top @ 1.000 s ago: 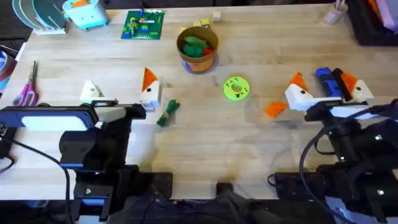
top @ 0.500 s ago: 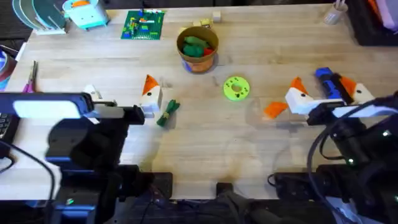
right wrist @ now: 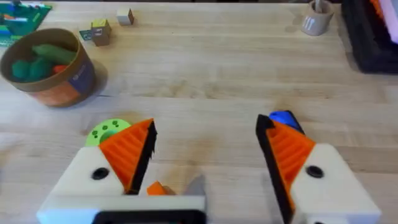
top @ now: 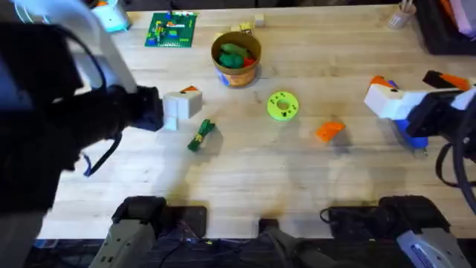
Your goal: Pick up the gripper from the table and insert it into the empty holder that is missing its gripper. Then pick up a screw, insert it into the mounting hole, and use the screwdriver to tighten it. Finally, clean up the table by picking up the vegetable and placing it into the bucket.
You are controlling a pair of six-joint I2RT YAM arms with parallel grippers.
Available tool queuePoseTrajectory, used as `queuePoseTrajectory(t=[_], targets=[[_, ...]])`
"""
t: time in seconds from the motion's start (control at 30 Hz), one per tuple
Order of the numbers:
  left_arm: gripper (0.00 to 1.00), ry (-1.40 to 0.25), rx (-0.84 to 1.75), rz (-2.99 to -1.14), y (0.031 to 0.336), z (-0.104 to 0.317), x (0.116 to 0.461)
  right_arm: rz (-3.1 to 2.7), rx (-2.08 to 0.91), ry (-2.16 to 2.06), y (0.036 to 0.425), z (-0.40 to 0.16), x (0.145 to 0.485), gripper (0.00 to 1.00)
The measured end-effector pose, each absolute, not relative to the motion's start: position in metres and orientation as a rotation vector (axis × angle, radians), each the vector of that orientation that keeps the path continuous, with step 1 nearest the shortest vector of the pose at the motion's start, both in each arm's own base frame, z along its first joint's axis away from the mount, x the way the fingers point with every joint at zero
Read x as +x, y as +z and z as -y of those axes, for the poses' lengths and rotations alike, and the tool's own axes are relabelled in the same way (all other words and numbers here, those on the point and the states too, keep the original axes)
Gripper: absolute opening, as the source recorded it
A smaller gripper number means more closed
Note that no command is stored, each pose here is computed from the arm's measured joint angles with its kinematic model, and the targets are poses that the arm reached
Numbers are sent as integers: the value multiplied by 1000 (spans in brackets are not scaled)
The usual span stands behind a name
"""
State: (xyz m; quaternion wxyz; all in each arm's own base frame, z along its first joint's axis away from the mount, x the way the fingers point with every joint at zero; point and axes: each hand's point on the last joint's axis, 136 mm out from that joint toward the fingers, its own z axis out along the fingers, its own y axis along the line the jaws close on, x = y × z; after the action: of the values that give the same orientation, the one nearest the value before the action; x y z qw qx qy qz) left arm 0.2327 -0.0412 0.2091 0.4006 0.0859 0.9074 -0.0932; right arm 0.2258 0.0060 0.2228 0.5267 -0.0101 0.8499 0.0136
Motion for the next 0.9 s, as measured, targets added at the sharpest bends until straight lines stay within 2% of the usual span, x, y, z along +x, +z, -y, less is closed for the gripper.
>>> queuePoseTrajectory(t=[0.17,0.3,0.33,0.43,0.5,0.67,0.7,0.73,0.9], targets=[[992,-313,229,-2519,166,47,233,-2070,-24,33,215,-6,230,991],[990,-353,231,-2603,146,50,239,-2070,-23,33,215,-6,230,991],[881,-361,237,-2610,144,51,241,-2070,-23,33,215,-6,230,991],[406,-376,275,-2605,141,54,245,-2069,-23,33,215,-6,230,991],[134,-386,302,-2595,142,57,245,-2069,-23,33,215,-6,230,991],[903,-440,391,-2482,159,75,254,-2070,-23,33,215,-6,230,991],[968,-446,413,-2436,166,80,259,-2070,-23,33,215,-6,230,991],[988,-448,438,-2380,175,85,265,-2070,-23,33,215,-6,230,991],[994,-510,495,-2095,227,113,297,-2070,-23,33,215,-6,230,991]])
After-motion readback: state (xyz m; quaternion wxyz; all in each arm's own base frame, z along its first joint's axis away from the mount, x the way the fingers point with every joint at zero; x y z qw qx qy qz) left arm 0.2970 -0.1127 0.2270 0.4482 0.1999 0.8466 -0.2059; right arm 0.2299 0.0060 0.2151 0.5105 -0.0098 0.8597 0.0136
